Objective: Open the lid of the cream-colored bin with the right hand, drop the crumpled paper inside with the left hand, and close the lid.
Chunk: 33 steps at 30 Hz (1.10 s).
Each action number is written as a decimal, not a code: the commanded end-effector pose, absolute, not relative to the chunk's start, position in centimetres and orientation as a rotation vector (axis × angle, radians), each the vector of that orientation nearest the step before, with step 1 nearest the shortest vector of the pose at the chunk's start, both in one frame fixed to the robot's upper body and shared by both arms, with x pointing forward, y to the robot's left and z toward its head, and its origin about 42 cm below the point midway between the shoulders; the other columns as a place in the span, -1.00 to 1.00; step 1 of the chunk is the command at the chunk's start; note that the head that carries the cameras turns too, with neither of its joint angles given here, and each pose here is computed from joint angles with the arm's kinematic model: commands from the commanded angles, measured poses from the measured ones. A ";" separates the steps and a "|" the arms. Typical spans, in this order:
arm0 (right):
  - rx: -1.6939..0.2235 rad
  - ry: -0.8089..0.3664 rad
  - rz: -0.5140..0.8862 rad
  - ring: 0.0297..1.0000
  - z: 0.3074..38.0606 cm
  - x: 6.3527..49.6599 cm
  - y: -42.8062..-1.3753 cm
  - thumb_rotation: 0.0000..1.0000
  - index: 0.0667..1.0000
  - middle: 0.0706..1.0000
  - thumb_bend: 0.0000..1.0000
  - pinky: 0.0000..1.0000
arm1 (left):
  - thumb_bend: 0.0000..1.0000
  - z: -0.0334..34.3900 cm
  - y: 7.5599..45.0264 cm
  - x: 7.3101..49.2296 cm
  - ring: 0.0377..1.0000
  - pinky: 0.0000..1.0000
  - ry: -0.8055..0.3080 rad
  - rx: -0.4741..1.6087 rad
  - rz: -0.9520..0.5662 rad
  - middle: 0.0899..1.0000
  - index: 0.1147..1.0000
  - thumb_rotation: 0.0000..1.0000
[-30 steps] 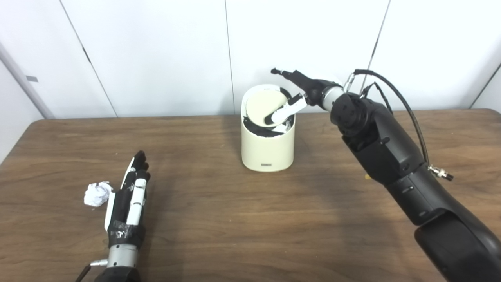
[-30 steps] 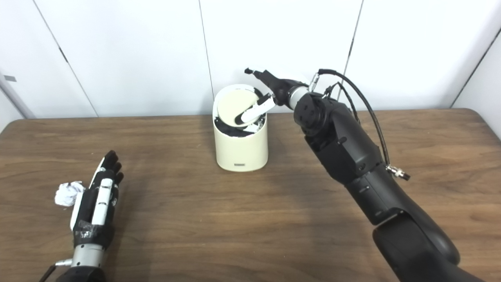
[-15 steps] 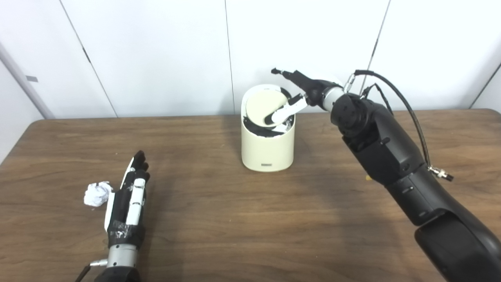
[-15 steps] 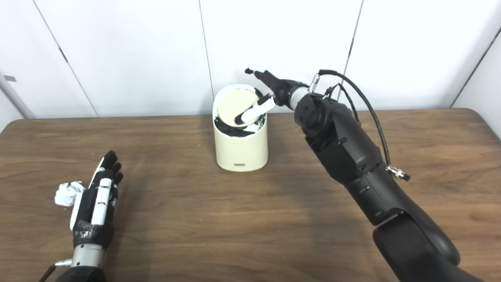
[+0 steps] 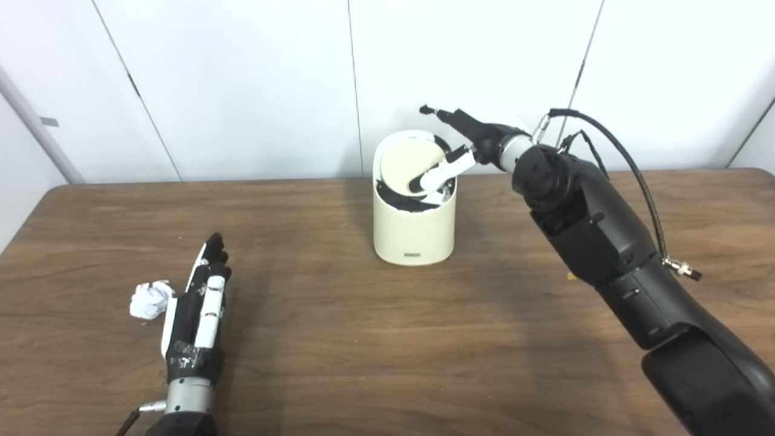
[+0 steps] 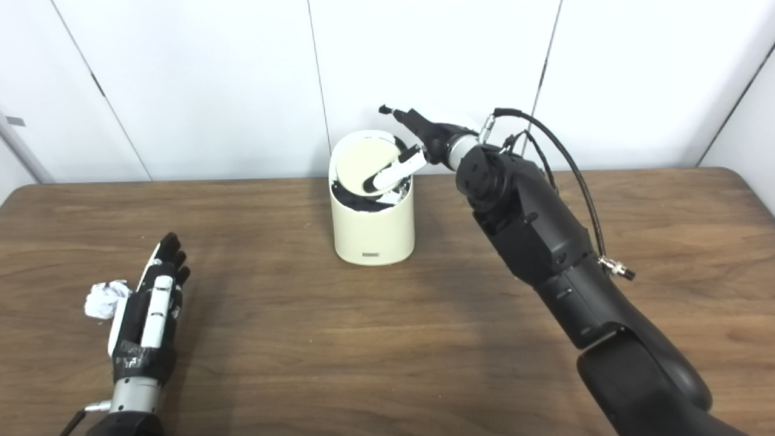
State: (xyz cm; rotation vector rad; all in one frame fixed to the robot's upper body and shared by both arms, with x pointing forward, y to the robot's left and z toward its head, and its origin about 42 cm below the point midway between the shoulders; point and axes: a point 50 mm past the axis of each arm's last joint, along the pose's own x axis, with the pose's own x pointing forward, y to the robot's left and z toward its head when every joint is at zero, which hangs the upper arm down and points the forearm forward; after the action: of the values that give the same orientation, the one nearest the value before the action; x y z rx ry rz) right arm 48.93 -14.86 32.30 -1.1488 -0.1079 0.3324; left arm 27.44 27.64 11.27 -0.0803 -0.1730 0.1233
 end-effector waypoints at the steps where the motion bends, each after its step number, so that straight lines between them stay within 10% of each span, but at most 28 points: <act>1: -1.163 -0.183 0.291 0.94 34.8 49.1 -14.8 -0.14 0.89 0.92 0.81 0.88 | -0.17 9.0 26.7 26.7 1.00 1.00 -0.103 -0.113 0.127 0.98 0.93 0.50; 33: -1.069 -0.268 0.247 0.83 38.6 48.1 -15.5 -0.15 0.85 0.87 0.82 0.63 | -0.18 8.9 26.6 26.6 1.00 1.00 -0.107 -0.124 0.116 0.99 0.95 0.50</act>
State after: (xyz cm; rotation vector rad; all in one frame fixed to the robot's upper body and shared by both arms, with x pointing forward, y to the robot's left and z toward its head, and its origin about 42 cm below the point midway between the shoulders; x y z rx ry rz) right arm 48.13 -15.94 35.31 -1.0615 -0.1738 0.2778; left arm 27.50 27.54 11.25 -0.0846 -0.1741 0.1123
